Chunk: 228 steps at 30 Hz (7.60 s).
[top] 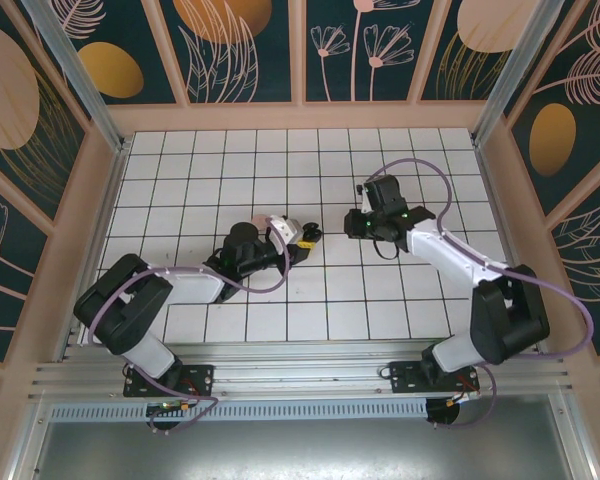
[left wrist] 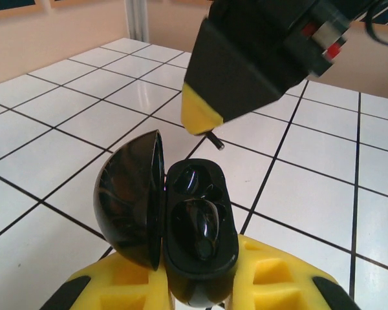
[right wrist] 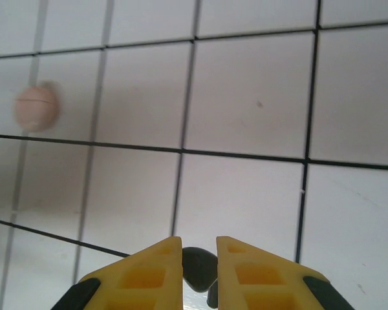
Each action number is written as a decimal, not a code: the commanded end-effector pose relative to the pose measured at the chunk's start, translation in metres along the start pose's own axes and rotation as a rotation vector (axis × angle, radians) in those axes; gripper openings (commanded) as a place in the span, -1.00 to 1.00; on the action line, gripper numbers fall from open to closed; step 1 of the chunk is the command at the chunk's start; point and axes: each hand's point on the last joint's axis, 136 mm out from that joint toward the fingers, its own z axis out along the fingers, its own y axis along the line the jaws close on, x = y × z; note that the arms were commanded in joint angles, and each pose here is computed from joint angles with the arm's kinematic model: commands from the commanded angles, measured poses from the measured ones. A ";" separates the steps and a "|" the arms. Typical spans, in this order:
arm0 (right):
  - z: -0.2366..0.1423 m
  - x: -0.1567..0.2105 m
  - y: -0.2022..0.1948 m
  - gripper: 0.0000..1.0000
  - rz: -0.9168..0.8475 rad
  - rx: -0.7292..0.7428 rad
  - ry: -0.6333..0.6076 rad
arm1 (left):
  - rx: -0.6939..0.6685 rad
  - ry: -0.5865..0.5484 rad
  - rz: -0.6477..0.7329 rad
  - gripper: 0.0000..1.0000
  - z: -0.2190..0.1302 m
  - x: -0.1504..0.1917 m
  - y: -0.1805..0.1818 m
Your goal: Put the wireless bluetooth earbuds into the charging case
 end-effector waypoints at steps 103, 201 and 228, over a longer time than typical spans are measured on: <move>-0.084 -0.015 0.113 0.11 -0.230 -0.449 -0.356 | -0.041 -0.164 0.012 -0.82 0.004 -0.079 0.006; -0.081 -0.006 0.096 0.24 -0.137 -0.537 -0.206 | -0.071 -0.120 0.047 -0.82 -0.003 -0.074 0.008; -0.060 -0.015 0.081 0.18 -0.074 -0.450 -0.212 | -0.063 -0.133 0.060 -0.82 -0.007 -0.080 0.005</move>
